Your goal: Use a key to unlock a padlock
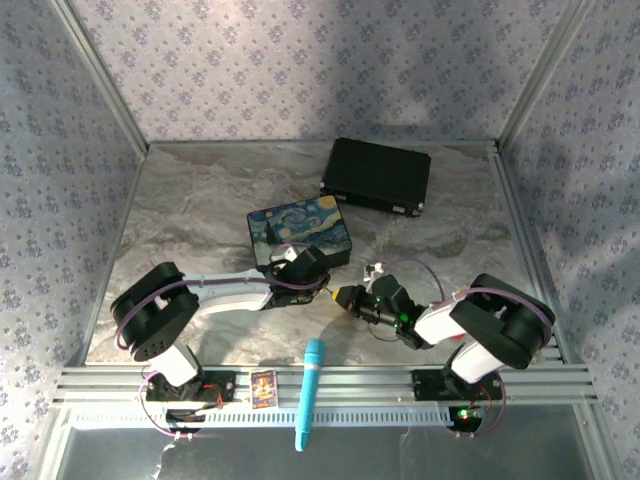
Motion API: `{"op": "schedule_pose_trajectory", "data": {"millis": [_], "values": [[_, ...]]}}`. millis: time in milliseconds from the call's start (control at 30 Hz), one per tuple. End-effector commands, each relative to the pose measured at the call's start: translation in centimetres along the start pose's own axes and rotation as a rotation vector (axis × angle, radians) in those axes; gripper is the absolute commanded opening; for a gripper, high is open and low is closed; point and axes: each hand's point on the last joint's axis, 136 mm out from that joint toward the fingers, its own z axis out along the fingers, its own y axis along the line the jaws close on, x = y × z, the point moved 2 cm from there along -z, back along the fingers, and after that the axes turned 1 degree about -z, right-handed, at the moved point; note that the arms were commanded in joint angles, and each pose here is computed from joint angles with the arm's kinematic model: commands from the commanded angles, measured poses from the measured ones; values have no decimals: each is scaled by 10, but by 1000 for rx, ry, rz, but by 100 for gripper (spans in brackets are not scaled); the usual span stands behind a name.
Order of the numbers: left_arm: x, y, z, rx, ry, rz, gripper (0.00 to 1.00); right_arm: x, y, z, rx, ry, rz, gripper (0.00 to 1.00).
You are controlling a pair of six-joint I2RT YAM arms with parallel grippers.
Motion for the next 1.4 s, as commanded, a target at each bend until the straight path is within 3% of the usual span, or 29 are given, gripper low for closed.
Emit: {"op": "schedule_pose_trajectory", "data": {"millis": [0,533,1033,1367], "values": [[11,29,9,-111,42,-49,8,-11,9,-2,-31,-71,-2,0],[13,21,5,-82,63,-58,8,-14,16,5,-39,-57,-13,0],[18,23,5,-82,74,-81,8,-21,12,3,-60,-163,131,0],[21,13,3,-80,104,-107,10,-17,19,7,-49,-171,99,0]]}}
